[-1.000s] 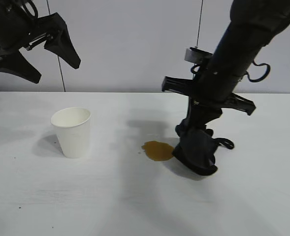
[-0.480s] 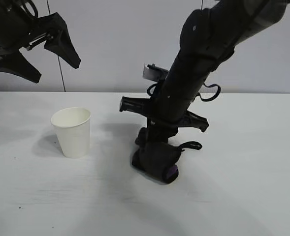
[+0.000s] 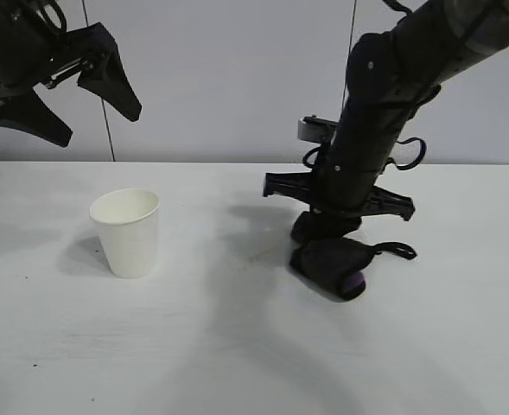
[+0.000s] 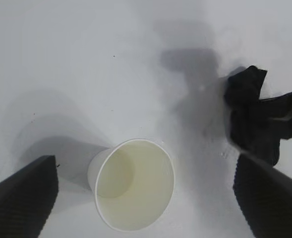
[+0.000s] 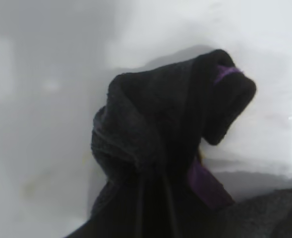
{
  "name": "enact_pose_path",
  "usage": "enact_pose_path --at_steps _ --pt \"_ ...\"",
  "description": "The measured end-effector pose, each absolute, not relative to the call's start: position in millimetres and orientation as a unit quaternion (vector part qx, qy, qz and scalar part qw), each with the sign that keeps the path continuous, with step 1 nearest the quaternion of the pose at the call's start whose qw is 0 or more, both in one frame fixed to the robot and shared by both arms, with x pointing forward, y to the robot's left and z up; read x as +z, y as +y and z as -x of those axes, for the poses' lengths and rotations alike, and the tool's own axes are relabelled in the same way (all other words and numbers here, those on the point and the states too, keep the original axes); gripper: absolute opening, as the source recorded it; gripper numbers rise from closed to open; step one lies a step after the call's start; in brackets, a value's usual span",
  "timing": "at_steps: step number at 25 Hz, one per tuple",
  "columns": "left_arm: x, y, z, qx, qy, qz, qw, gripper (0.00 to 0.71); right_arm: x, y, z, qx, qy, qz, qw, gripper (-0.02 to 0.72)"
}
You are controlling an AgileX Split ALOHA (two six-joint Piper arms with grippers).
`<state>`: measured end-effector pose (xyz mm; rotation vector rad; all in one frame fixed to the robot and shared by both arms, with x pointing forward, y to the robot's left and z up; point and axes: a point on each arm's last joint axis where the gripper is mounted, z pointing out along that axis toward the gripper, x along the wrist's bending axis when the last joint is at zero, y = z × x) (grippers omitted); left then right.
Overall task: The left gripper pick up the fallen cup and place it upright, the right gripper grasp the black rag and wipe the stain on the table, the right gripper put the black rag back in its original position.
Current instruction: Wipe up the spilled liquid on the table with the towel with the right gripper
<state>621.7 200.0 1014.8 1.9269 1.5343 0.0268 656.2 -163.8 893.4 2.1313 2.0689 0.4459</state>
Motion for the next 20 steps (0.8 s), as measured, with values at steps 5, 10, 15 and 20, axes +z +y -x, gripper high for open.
enact_pose_path --at_steps 5,10,15,20 --pt "1015 200 -622 0.01 0.587 -0.738 0.333 0.693 895 -177 -658 0.135 0.695 -0.703 0.071 0.022" --pt "1015 200 -622 0.01 0.587 -0.738 0.333 0.693 896 -150 -640 0.138 0.72 -0.678 0.051 0.022" --pt "1015 200 -622 0.01 0.587 -0.738 0.333 0.693 895 -99 -617 0.15 0.752 -0.641 0.03 0.022" --pt "1015 200 -622 0.01 0.587 -0.738 0.333 0.694 892 -66 -603 0.177 0.758 -0.628 0.016 0.022"
